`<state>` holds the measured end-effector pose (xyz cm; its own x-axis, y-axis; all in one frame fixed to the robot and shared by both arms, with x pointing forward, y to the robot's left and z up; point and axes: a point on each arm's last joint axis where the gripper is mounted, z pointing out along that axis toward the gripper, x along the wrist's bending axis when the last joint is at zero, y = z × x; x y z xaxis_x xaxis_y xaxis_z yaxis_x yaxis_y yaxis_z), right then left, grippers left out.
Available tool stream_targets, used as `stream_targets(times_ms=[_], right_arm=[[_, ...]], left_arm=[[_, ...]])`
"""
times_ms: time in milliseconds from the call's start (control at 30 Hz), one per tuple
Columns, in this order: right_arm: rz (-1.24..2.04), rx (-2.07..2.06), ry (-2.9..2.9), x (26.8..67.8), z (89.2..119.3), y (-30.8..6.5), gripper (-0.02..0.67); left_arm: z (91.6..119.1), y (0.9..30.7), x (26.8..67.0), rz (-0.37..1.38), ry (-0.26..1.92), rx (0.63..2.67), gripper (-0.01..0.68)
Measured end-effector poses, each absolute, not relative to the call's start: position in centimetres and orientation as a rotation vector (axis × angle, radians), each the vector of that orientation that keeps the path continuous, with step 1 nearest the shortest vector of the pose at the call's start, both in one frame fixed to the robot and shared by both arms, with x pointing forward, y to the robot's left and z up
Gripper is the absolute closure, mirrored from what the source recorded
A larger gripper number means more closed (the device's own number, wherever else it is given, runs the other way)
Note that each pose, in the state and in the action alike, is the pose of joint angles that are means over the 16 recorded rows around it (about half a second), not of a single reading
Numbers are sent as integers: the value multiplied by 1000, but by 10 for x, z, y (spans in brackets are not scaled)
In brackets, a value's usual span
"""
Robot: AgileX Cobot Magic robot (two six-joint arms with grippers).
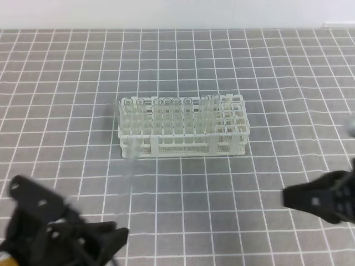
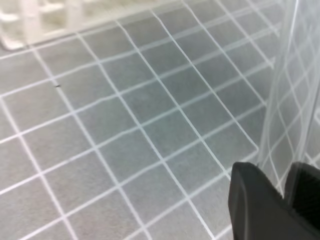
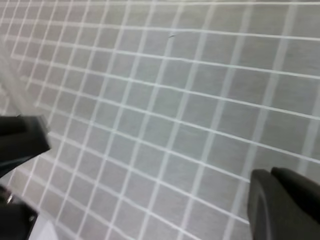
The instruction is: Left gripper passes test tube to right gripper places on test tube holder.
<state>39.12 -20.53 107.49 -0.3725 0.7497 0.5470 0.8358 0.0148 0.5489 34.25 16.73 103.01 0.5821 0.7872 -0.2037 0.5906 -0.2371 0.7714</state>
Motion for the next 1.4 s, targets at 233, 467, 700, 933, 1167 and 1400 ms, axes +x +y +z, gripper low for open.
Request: stream_targets(times_ms=[233,467,700,933,1167,1400], right_arm=[[-1289,-1481,-2304,410,1085,-158,662],[-1443,-1298,-2464,413,1098,-114,662],[-1854,-1174,-2527,402,1102,-98,662],[-2348,-1066,-2441,378,1089,-97,661],[-2619,-976,-2318,361,1082,-89,615],[-2636,-962,-2258,361,1088,-73,443]], left_arm=[[1019,190,333,328,1096,1791,611],[1022,195,335,413,1040,1724,611],[1028,194,338,490,952,1691,629],[1032,192,339,537,879,1684,640],[1032,191,338,563,835,1696,629],[1029,191,338,567,821,1706,617]])
